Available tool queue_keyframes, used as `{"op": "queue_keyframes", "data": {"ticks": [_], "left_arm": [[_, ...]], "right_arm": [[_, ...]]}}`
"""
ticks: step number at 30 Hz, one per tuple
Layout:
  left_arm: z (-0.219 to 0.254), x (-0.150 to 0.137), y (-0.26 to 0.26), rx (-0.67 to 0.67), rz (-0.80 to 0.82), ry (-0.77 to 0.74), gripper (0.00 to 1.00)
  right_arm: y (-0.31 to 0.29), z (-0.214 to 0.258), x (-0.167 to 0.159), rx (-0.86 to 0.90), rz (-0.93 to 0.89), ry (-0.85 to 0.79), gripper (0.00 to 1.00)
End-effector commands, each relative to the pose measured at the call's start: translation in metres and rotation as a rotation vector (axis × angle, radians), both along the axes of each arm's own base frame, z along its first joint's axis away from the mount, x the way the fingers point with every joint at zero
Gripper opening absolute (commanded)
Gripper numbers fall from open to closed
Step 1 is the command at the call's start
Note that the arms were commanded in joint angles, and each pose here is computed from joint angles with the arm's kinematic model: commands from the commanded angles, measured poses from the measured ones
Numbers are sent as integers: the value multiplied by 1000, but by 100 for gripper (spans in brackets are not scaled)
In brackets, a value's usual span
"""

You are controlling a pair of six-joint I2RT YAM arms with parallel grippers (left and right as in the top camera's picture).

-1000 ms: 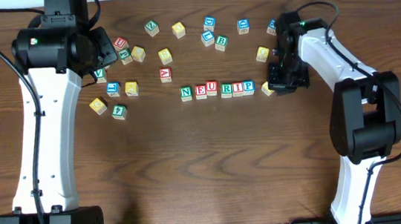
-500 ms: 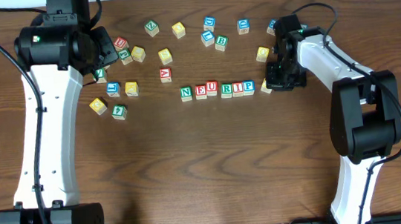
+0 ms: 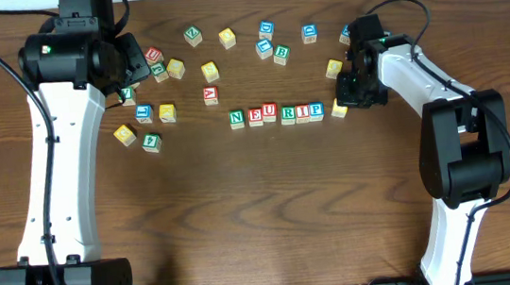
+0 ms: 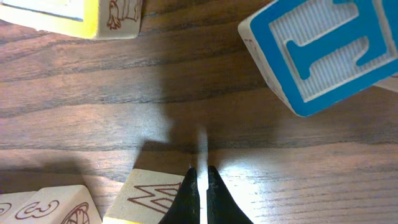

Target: Spell out NEURIPS

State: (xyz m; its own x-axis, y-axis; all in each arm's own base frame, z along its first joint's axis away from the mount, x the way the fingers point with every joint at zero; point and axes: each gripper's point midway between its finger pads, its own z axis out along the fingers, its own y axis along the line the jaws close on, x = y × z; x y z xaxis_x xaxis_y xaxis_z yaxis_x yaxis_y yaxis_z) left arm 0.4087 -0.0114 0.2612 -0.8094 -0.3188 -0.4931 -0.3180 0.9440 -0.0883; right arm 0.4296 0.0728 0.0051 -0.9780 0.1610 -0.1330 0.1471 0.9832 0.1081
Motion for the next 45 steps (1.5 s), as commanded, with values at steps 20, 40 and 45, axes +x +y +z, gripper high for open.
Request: {"op": "queue_keyframes", "data": {"ticks": [20, 40, 45], "left_arm": [[-37, 11, -2, -14, 20, 88, 40], [-37, 11, -2, -13, 21, 88, 40], [-37, 11, -2, -13, 21, 87, 39]], "right_arm": [[27, 4, 7, 32, 119, -58, 1], [43, 4, 5, 37, 218, -68, 1], [51, 6, 8, 79, 226, -86, 1]]}}
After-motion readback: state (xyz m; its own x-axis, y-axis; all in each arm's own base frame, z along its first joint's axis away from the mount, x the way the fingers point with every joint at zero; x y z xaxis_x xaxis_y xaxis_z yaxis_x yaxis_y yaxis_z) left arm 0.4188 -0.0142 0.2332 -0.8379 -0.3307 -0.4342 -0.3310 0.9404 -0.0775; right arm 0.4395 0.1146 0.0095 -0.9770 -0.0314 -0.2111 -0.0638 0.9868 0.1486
